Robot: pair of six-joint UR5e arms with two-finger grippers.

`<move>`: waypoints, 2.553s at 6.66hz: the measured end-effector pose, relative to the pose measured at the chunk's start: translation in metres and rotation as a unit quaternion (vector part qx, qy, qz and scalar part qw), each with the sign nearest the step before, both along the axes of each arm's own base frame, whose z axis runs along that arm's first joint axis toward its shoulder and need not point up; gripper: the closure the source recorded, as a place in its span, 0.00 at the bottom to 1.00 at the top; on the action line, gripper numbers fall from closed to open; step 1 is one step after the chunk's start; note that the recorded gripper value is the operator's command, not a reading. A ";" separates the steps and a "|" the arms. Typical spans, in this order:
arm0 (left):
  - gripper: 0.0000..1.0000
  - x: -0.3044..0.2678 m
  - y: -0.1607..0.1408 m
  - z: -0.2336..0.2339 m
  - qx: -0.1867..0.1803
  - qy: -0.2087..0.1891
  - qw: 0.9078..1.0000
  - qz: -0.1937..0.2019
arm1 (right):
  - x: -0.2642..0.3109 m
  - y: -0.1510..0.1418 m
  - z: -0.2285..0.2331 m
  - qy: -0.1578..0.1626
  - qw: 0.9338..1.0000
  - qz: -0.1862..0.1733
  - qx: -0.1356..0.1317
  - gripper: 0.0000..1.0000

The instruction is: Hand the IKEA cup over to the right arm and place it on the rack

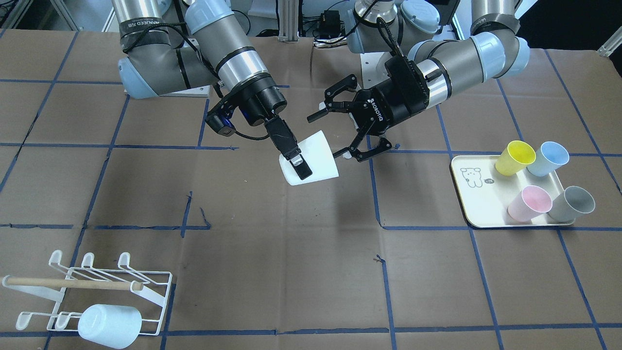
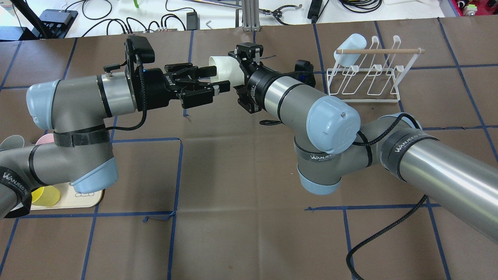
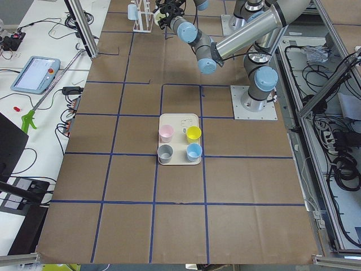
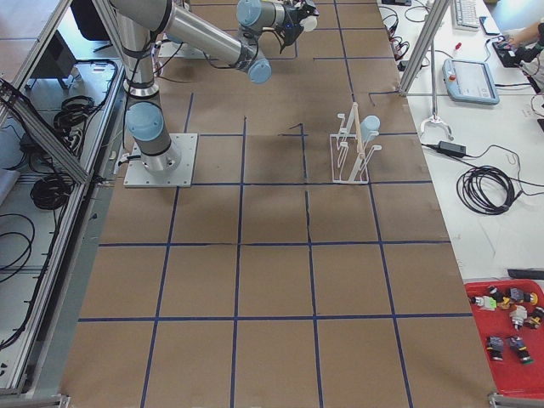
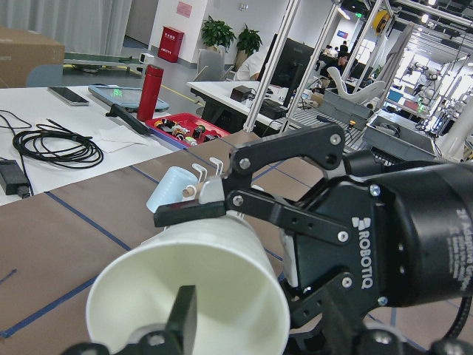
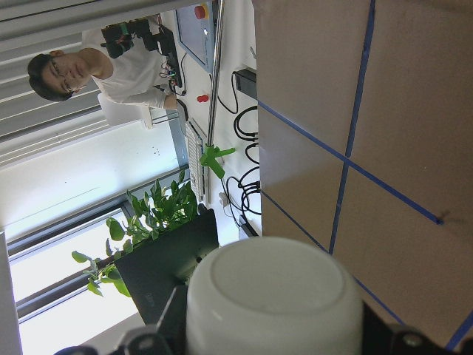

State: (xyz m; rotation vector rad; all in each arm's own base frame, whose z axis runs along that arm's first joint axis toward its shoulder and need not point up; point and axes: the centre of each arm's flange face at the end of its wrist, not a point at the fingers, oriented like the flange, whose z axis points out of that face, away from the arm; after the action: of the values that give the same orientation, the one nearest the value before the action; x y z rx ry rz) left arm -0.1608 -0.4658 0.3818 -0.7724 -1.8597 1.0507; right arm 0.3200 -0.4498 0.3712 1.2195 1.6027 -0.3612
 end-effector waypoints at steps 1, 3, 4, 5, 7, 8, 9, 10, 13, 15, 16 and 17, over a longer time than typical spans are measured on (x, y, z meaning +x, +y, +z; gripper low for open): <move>0.01 0.011 -0.003 0.003 0.001 0.001 1.000 0.014 | -0.001 -0.001 0.000 0.001 1.000 0.000 -0.001 0.62; 0.01 0.067 -0.013 0.011 -0.005 0.002 0.997 0.075 | -0.008 -0.011 0.001 0.005 1.000 -0.007 -0.004 0.75; 0.00 0.089 -0.018 0.018 0.005 -0.005 0.994 0.113 | -0.018 -0.022 0.003 0.014 1.000 -0.014 -0.014 0.75; 0.00 0.101 -0.027 0.030 0.029 -0.021 0.986 0.162 | -0.033 -0.038 0.006 0.038 0.999 -0.018 -0.034 0.75; 0.00 0.106 -0.052 0.053 0.095 -0.066 0.960 0.255 | -0.075 -0.069 0.006 0.141 0.985 -0.007 -0.101 0.80; 0.00 0.098 -0.064 0.065 0.137 -0.108 0.938 0.300 | -0.103 -0.083 0.005 0.204 0.970 -0.001 -0.135 0.83; 0.00 0.084 -0.075 0.082 0.187 -0.155 0.911 0.334 | -0.128 -0.094 0.004 0.258 0.953 0.004 -0.160 0.84; 0.00 0.067 -0.081 0.100 0.252 -0.210 0.875 0.356 | -0.151 -0.103 0.003 0.313 0.932 0.013 -0.180 0.86; 0.00 0.053 -0.049 0.108 0.417 -0.354 0.759 0.354 | -0.225 -0.131 -0.010 0.509 0.826 0.070 -0.232 0.86; 0.00 0.055 -0.038 0.104 0.433 -0.379 0.740 0.350 | -0.269 -0.159 -0.012 0.605 0.748 0.103 -0.254 0.88; 0.00 0.054 -0.036 0.102 0.435 -0.381 0.738 0.349 | -0.292 -0.178 -0.016 0.631 0.724 0.107 -0.258 0.89; 0.00 0.054 -0.034 0.099 0.436 -0.381 0.736 0.350 | -0.314 -0.193 -0.019 0.646 0.709 0.110 -0.262 0.90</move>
State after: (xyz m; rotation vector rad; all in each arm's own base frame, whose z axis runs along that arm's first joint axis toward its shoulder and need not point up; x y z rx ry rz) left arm -0.1069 -0.4999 0.4808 0.1767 -3.1069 0.0478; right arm 0.0065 -0.6432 0.3519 0.1593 2.4613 -1.6483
